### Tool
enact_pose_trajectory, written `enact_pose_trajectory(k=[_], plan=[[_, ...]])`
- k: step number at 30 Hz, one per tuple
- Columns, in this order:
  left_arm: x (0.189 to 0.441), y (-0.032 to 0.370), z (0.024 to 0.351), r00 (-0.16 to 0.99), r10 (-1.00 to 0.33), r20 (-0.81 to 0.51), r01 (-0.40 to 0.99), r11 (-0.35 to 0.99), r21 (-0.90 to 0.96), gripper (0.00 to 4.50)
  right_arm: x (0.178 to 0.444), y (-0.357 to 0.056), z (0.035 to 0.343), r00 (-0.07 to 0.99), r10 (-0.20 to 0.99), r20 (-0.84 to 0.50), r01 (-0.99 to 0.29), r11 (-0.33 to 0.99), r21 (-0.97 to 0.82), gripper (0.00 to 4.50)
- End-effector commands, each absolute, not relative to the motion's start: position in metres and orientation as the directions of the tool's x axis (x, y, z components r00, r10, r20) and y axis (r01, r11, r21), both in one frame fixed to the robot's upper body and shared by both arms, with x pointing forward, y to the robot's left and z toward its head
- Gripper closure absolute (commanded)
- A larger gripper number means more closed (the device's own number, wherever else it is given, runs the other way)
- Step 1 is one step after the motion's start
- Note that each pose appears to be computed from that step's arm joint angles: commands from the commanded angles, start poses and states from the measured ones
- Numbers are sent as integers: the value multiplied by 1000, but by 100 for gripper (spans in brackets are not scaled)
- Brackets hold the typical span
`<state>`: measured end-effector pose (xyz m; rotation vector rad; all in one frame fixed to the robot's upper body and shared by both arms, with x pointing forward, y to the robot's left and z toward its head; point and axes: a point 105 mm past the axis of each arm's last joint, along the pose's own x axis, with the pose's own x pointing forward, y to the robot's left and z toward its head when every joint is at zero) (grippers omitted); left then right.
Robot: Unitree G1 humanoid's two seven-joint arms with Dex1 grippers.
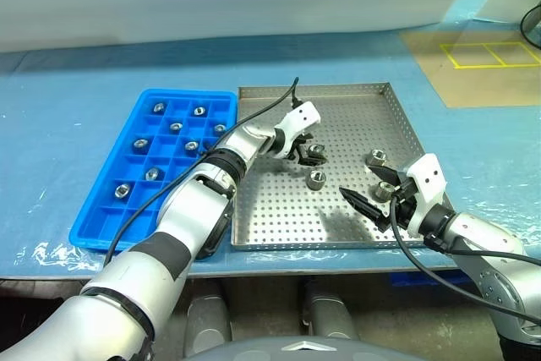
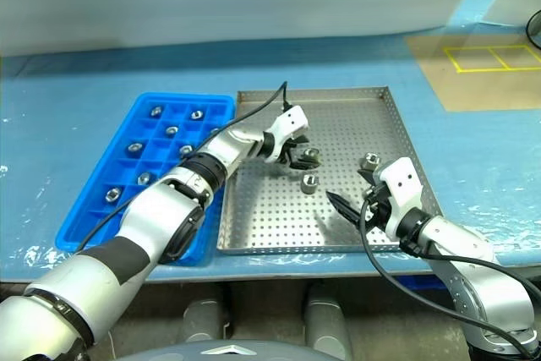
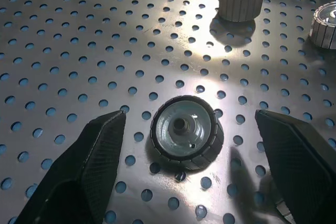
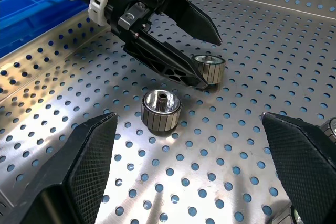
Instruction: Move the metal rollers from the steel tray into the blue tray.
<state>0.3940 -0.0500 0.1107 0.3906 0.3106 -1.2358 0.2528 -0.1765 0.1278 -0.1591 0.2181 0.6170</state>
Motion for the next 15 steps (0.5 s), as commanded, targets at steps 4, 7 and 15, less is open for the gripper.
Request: enact_pose_trajectory(k=[4, 7, 15], plan=[[397, -55, 121, 324, -848, -419, 945, 271, 182, 165, 250, -167, 142, 794, 578, -192, -603, 789, -119, 0], [396, -55, 118, 318, -846, -428, 947, 267, 177, 274, 250, -167, 143, 796, 575, -187, -600, 791, -119, 0], [397, -51, 110, 334, -829, -449, 941, 269, 205, 344, 251, -167, 143, 801, 570, -182, -594, 795, -123, 0]])
